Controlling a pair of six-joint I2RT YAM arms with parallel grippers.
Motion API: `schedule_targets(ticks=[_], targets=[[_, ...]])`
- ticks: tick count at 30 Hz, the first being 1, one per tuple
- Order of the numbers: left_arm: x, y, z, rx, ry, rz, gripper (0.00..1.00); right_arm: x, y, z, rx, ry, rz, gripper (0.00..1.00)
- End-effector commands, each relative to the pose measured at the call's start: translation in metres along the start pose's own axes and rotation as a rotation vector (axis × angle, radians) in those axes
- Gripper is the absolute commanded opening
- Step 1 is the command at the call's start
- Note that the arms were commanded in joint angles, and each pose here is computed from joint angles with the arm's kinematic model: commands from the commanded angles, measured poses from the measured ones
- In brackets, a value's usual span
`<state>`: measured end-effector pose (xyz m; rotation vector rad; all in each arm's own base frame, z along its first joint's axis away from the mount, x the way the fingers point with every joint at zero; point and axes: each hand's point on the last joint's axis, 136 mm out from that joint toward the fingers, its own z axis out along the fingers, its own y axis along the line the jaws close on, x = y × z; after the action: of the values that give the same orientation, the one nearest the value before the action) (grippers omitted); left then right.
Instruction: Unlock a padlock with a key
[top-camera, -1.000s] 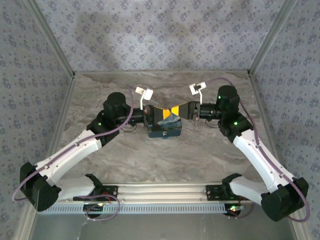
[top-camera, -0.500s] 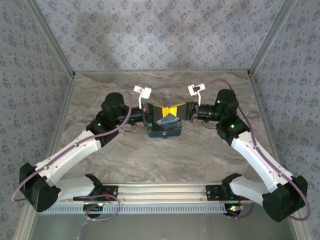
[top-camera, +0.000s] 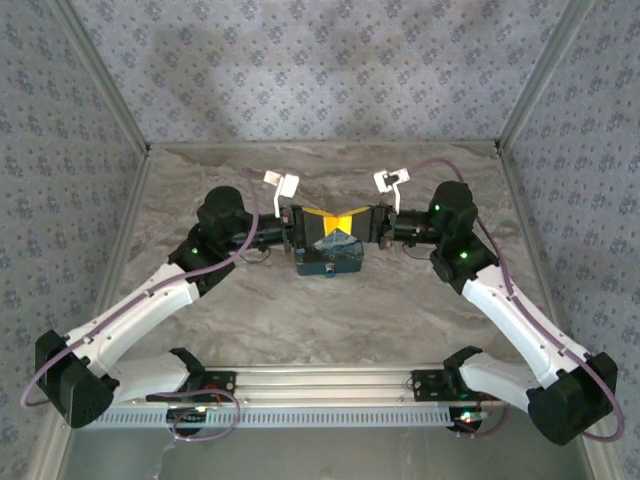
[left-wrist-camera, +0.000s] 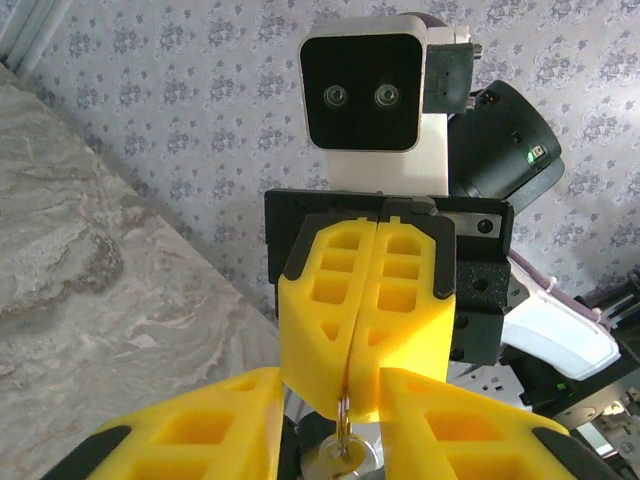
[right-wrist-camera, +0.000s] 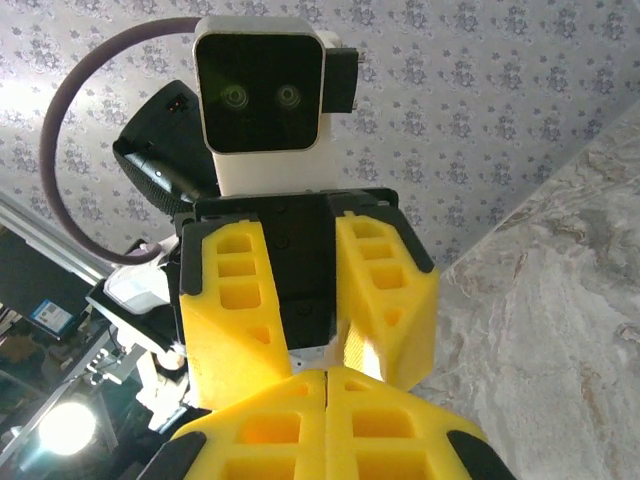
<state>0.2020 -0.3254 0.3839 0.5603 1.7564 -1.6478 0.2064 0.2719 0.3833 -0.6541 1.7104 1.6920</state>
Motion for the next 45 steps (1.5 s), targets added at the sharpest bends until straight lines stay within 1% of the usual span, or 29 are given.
schedule_targets(ticks=[1,10,14,18,20,22,23,24,30,32,38,41,45], targets=[[-0.008,-0.008,-0.005,0.012,-0.033,0.032,0.31,0.002,0.017,-0.001,-0.048,0.027,-0.049,0.0],[-0.006,-0.004,-0.007,0.003,-0.035,0.023,0.3,0.001,0.015,-0.004,-0.032,0.015,-0.047,0.0],[-0.002,-0.003,-0.009,0.003,-0.033,0.02,0.37,-0.007,0.017,-0.007,-0.017,-0.008,-0.051,0.0],[0.001,-0.002,-0.011,0.018,-0.039,0.01,0.39,-0.012,0.018,-0.009,-0.006,-0.022,-0.052,0.0],[0.004,-0.002,-0.009,0.026,-0.033,0.006,0.42,-0.013,0.019,-0.01,-0.004,-0.027,-0.052,0.0],[0.005,-0.003,-0.008,0.036,-0.031,0.003,0.43,-0.014,0.018,-0.01,0.0,-0.029,-0.048,0.0],[0.005,-0.004,-0.007,0.041,-0.028,0.002,0.45,-0.014,0.017,-0.01,0.004,-0.032,-0.046,0.0],[0.005,-0.005,-0.006,0.047,-0.027,0.006,0.5,-0.014,0.017,-0.01,0.006,-0.034,-0.044,0.0],[0.007,-0.012,-0.001,0.077,-0.009,0.02,0.56,-0.016,0.01,-0.012,0.033,-0.047,-0.021,0.0],[0.008,-0.013,0.001,0.081,-0.002,0.022,0.55,-0.017,0.008,-0.012,0.039,-0.052,-0.016,0.0],[0.012,-0.009,0.007,0.074,0.018,0.015,0.49,-0.022,0.005,-0.015,0.06,-0.078,-0.007,0.0],[0.013,-0.008,0.009,0.072,0.02,0.014,0.41,-0.022,0.004,-0.015,0.061,-0.078,-0.005,0.0],[0.011,-0.007,0.009,0.063,0.016,0.02,0.4,-0.021,0.004,-0.016,0.06,-0.077,-0.002,0.0]])
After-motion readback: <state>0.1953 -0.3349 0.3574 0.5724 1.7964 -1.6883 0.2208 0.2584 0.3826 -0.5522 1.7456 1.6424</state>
